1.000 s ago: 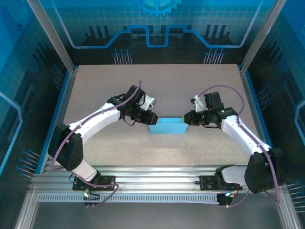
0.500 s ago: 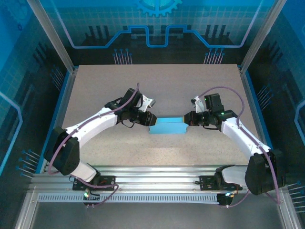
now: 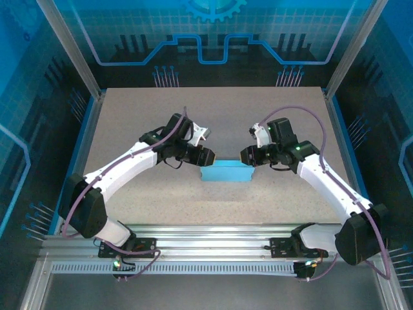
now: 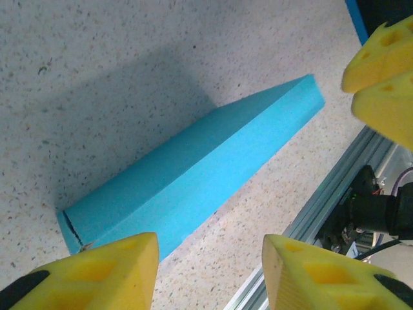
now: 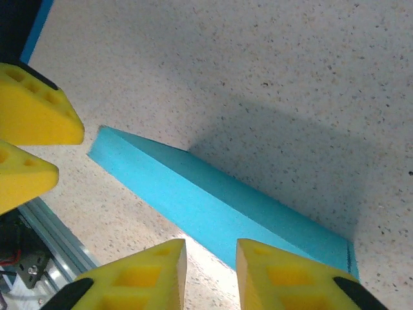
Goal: Fold the paper box
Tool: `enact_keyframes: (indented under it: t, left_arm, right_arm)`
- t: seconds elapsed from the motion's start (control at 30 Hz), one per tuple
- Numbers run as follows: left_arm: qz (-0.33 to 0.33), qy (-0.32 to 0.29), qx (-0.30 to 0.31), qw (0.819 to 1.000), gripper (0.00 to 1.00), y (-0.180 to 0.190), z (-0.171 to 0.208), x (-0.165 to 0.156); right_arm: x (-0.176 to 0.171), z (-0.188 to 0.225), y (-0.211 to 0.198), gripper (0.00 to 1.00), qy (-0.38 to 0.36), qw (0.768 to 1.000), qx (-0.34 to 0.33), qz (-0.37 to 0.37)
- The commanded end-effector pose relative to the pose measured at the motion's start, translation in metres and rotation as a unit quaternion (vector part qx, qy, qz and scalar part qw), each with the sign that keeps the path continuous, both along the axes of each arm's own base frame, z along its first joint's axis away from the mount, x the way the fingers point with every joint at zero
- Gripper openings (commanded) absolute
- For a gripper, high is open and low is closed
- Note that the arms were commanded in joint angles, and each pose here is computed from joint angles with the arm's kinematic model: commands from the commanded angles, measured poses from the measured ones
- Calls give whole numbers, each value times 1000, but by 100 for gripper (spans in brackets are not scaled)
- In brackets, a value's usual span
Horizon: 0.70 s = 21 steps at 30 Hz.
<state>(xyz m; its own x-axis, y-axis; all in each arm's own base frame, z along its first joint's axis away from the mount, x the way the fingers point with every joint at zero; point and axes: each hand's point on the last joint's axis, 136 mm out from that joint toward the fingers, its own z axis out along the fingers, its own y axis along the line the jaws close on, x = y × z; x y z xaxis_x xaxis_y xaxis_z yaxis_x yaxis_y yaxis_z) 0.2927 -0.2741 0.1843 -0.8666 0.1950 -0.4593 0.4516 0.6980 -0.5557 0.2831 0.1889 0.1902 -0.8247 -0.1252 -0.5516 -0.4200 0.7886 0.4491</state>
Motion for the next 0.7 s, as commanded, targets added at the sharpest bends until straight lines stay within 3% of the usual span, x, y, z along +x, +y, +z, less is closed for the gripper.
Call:
enact_keyframes:
  t: [0.0,0.17,0.23,0.3,0.53,0.67]
  left_arm:
    - [7,-8,-10,1000,49,3,24,-3]
    - [20,-29,-19,999,65,16,42,-17]
    - [26,-43,-20,999,79,25,50,-25]
    - [32,-59,-16,998,99,35,57,-35]
    - [11,-120,-39,992,100,62,82,-84]
    - [3,-134,-47,990,99,75,86,-107]
  right_arm:
    - [-7,12,5,51,-26,999,-27,35]
    - [-20,19,26,92,-89,983,-90,132]
    - [-22,19,35,98,-117,971,-112,175]
    - [-21,20,41,100,-125,964,-123,201]
    - [-13,3,58,99,-121,934,-179,284]
    - [-7,-14,66,90,-107,913,-231,320]
